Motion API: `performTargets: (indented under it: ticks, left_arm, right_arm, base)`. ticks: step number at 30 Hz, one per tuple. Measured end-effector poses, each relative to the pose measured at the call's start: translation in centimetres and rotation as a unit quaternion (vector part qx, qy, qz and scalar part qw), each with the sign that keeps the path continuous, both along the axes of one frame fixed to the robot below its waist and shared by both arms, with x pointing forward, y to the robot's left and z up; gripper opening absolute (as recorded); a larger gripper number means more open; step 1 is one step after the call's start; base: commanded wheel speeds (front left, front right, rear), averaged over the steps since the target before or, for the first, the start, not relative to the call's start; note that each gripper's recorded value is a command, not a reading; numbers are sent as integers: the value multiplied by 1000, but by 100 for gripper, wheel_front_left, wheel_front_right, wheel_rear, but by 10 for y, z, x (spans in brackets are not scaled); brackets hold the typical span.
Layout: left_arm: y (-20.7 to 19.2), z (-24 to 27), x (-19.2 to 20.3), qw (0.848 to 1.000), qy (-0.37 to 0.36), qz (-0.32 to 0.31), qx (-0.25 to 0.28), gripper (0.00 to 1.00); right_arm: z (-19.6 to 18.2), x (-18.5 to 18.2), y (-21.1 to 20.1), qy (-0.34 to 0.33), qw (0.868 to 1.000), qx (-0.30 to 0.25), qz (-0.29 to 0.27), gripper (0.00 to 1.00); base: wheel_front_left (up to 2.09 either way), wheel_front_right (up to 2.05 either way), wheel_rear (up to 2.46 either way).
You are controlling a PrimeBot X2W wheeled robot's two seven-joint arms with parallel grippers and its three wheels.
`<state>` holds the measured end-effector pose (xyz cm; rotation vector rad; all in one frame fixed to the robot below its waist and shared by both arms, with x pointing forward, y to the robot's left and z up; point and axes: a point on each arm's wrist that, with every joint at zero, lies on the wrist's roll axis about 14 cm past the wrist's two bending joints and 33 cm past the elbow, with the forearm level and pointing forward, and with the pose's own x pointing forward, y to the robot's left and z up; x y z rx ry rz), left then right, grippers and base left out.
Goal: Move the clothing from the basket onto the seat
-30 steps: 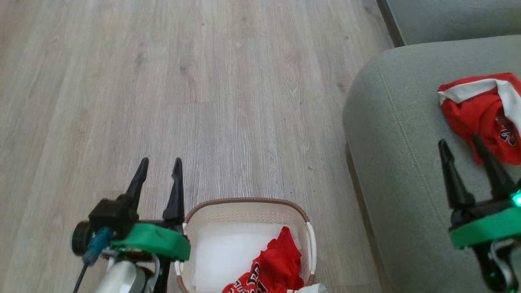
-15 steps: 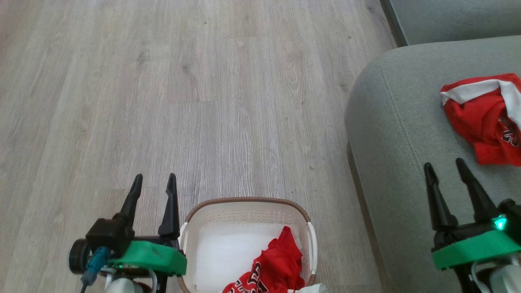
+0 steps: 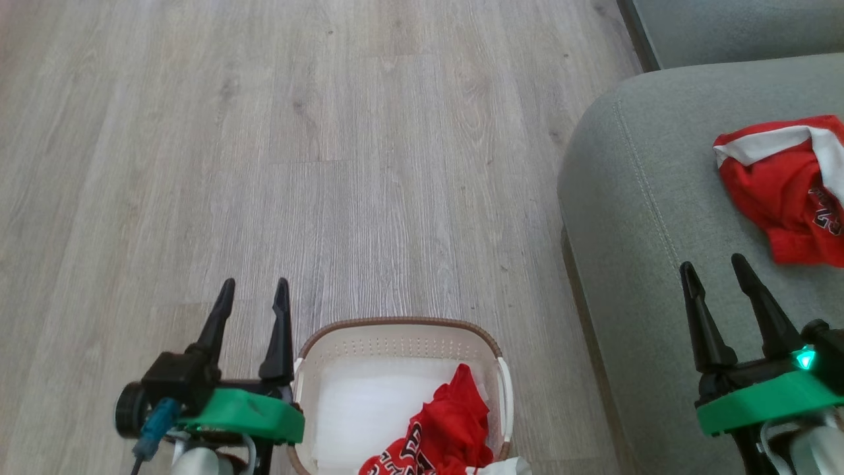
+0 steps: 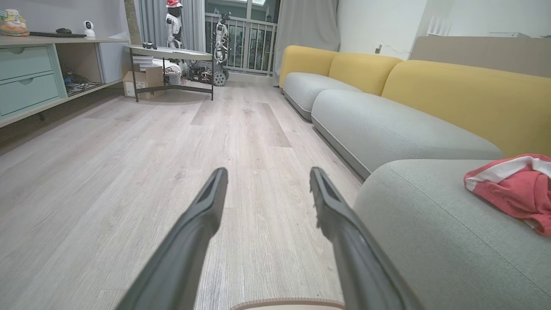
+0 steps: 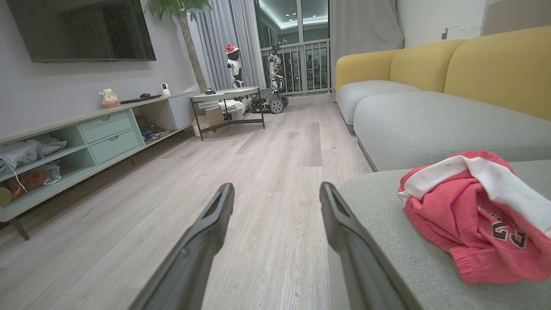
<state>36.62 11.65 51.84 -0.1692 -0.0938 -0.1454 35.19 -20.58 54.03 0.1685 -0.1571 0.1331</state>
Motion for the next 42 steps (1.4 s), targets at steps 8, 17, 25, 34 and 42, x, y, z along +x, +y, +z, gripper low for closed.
performTargets:
  ticks: [8,17,25,34,42]
  left_arm:
    - [-4,-5,4,1000,5,-6,1,100]
    - [-19,-25,29,999,32,-28,8,100]
    - [-54,-58,59,995,76,-68,0,100]
    - [-90,-162,72,968,225,-113,4,100]
    - [-111,-233,65,931,329,-159,15,100]
  right_arm:
    - [-6,2,-3,10,1000,1,-3,100]
    - [3,31,-10,-2,1000,-2,0,100]
    - [2,62,-22,-1,1000,-7,-2,100]
    - [-9,101,-34,5,1000,-14,-6,100]
    - [-22,123,-39,13,1000,-21,-5,100]
  base:
    - [0,0,0]
    - [0,0,0]
    - [0,0,0]
    - [0,0,0]
    - [0,0,0]
